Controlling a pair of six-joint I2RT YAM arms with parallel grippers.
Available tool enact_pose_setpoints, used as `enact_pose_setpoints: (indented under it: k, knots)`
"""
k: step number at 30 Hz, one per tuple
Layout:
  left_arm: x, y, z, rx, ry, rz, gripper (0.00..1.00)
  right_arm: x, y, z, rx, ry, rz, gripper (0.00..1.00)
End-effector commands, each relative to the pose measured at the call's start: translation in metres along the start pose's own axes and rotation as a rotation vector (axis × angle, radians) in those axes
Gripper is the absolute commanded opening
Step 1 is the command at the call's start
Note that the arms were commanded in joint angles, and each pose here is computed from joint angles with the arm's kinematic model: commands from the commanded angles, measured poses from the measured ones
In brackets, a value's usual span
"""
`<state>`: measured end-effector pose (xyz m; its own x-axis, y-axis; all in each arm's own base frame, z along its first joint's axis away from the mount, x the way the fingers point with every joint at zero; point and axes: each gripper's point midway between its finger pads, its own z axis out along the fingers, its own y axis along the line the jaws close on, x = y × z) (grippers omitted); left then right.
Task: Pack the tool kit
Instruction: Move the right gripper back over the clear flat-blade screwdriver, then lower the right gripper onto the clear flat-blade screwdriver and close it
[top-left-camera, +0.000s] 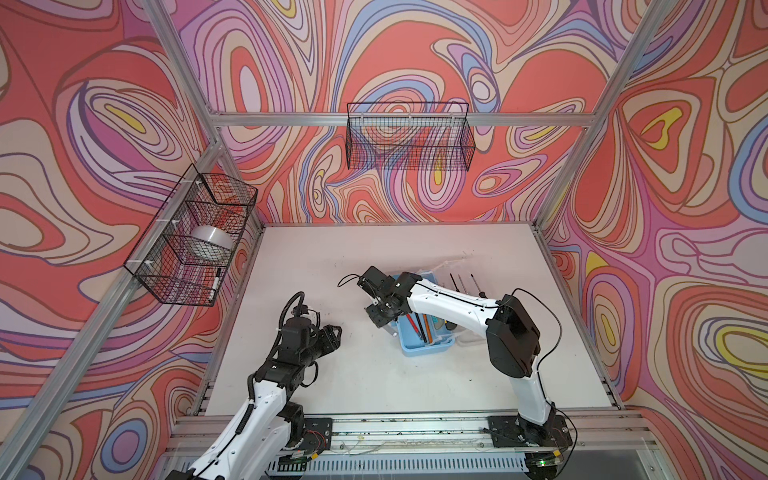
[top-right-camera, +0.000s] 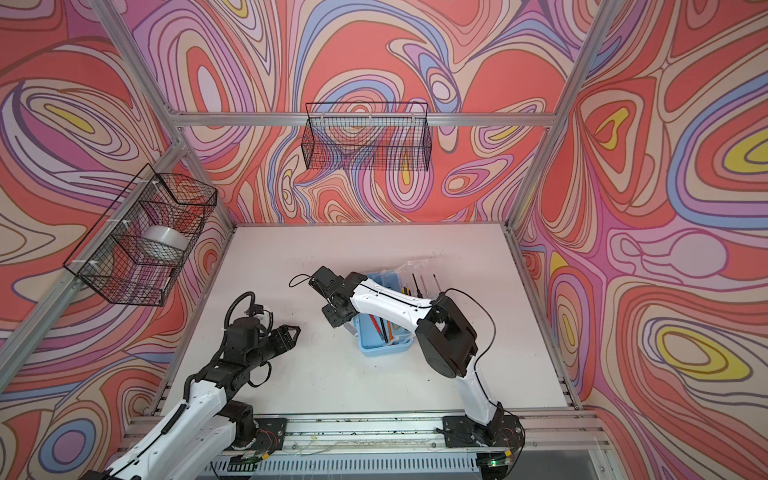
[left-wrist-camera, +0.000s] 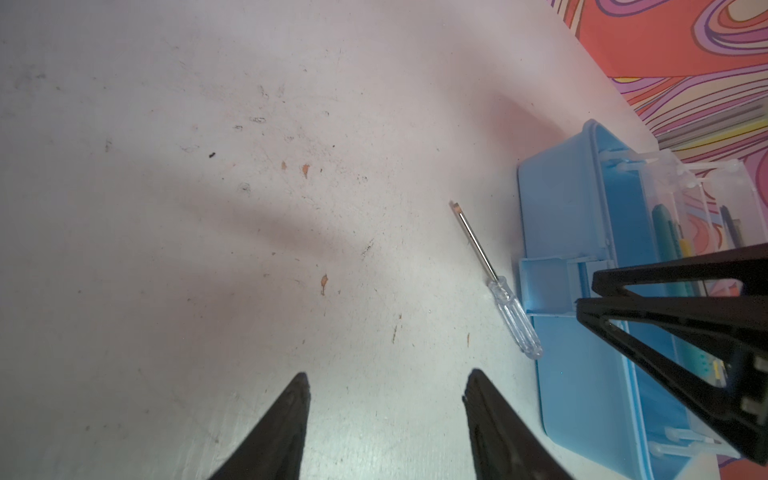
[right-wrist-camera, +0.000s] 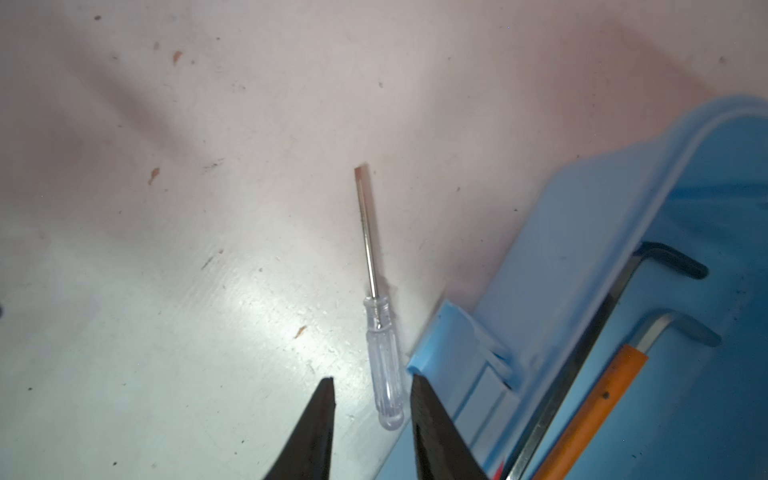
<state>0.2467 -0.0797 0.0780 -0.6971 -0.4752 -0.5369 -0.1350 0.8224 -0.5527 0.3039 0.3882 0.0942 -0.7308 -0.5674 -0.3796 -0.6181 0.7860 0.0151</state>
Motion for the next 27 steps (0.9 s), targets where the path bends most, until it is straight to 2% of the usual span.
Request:
enact_pose_setpoints:
  k: [1, 6, 12, 21, 27]
  knots:
    - [0.001, 0.002, 0.001, -0.002, -0.008, 0.001, 0.60, -0.004, 0.012, 0.006, -0.026, 0.004, -0.020, 0.33]
    - [0.001, 0.003, 0.000, -0.002, -0.012, 0.000, 0.60, 0.004, 0.003, 0.033, 0.048, 0.063, -0.026, 0.38]
    - [0.001, 0.003, 0.000, -0.002, -0.008, 0.001, 0.60, 0.012, -0.008, 0.059, 0.123, 0.116, -0.022, 0.38]
    - [0.001, 0.003, 0.001, -0.002, -0.008, 0.001, 0.60, 0.021, 0.000, 0.079, 0.096, 0.168, -0.017, 0.36]
    - [0.001, 0.003, 0.001, -0.002, -0.010, 0.001, 0.60, 0.029, 0.001, 0.079, 0.079, 0.197, -0.018, 0.36]
